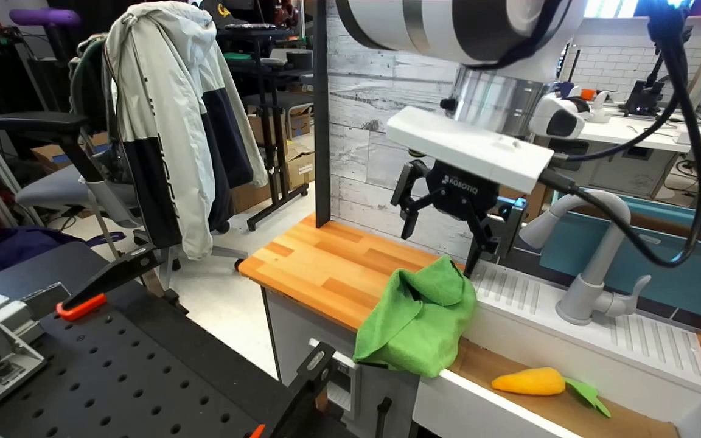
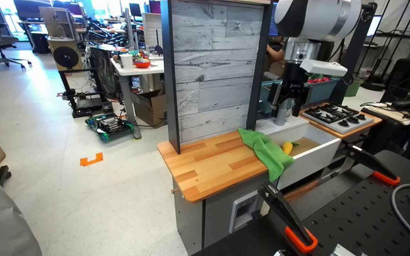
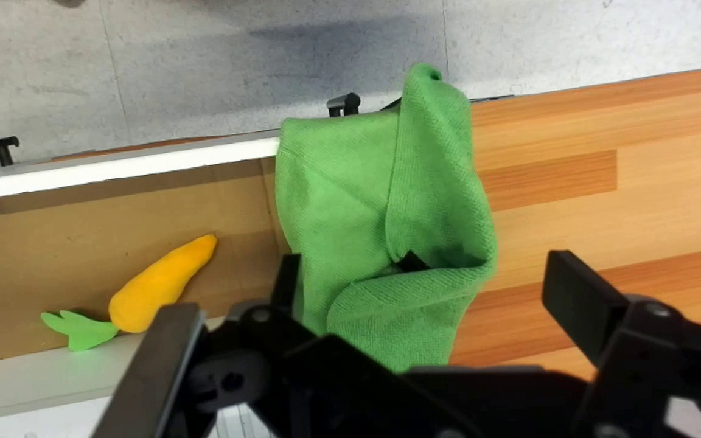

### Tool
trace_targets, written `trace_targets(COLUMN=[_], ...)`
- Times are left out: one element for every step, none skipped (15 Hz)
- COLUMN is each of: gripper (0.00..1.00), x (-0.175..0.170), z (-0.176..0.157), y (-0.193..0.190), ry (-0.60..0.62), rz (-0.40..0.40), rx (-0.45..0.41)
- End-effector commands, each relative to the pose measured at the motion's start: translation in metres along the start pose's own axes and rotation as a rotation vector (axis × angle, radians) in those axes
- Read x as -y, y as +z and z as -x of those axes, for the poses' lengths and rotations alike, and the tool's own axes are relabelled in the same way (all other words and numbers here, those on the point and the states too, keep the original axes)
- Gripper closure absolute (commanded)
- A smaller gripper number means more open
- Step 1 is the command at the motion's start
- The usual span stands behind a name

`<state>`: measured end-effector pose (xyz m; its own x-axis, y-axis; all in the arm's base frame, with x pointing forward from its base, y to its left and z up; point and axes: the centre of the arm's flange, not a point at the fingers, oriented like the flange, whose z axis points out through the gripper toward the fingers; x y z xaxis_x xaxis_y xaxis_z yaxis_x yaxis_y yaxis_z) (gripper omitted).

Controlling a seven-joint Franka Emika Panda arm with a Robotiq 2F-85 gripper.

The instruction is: Move the green towel to the left

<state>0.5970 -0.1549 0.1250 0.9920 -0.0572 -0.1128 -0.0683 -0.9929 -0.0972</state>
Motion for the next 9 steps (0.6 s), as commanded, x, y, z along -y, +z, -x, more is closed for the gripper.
trace_targets(gripper=[0.00,0.00,0.00,0.00,0.00,0.00,0.00,0.00,0.00], x=[-0.011,-0.011,-0.012,-0.012,-0.013,-0.014,-0.014,-0.014,-0.014], z=[-0.039,-0.042,-0.046,-0.049,-0.051,-0.054,-0.056,-0.058,-0.061], y=[0.041,0.052,0.065,0.073,0.084,0.093,0.103,0.111,0.120], ry=[0.045,0.055,0.069,0.079,0.087,0.096,0.106,0.114,0.121], rz=[-0.013,-0.005,0.006,0.011,0.021,0.027,0.038,0.045,0.056], rx=[-0.006,-0.002,0.002,0.006,0.012,0.017,0.026,0.030,0.035])
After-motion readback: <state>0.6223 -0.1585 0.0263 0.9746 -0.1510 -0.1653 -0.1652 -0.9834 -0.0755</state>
